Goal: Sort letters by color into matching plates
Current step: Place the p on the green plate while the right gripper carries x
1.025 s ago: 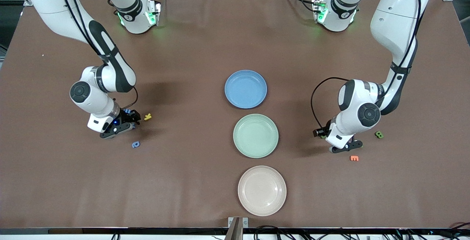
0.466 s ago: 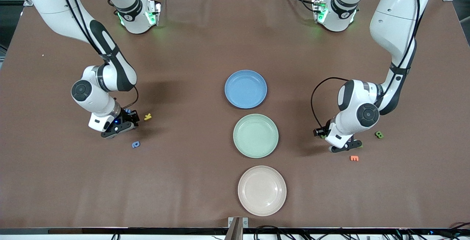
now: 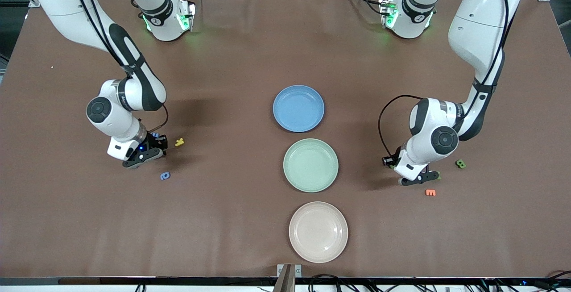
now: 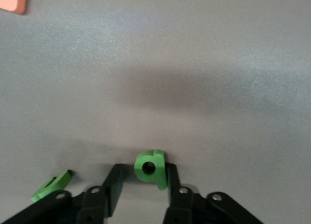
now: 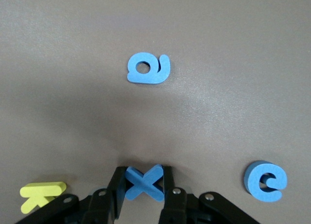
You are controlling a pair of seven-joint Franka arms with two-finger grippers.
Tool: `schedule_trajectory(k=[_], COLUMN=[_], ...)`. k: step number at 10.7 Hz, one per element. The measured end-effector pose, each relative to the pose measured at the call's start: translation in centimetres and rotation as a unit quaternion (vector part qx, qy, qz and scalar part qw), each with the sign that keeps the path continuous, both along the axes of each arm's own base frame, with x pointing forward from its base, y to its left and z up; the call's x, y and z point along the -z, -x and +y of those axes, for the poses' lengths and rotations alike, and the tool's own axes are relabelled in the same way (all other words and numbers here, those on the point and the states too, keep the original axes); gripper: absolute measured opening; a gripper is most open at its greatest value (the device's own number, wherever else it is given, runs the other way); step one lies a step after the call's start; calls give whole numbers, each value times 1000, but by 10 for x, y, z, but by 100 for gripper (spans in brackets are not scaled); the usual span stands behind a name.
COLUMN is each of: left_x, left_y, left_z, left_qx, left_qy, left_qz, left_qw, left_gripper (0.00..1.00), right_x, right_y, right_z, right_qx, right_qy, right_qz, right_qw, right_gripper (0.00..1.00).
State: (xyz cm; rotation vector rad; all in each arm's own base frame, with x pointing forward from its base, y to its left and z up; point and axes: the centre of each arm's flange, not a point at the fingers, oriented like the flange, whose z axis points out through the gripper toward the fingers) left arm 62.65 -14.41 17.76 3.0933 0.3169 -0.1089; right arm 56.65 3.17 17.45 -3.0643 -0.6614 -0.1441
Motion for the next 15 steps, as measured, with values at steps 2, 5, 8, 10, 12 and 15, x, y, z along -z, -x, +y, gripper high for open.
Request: schedule_trajectory(k=[2,5,8,10,12,15], left_x=[-1,-2,-14,-50,-94,-102], left_y=[-1,2,-3,-11,-14,2], left_z=[1,-10,-32,-68,-111,-176], left_qx=[-1,-19,-11,13,36,59], left_qy=[-1,-2,4,14,27,37], left_qz=[-1,-2,-19,-51,-87,-92], left_qw=[1000,1000,1000,999,995,993], left_gripper=[32,26,26,26,26,26], right_x=[-1,-25,-65,-72,-77,-86], right_y=[-1,-14,-27,-28,-23,-2], right_z=[0,-2,1,26,75,169], right_qx=[0,2,19,52,86,116], right_qy=[0,-1,-6,-15,-24,-35], right_qz=[-1,18,39,38,39,38], right_qw=[1000,1000,999,998,995,992], right_gripper=[36,36,36,36,36,36])
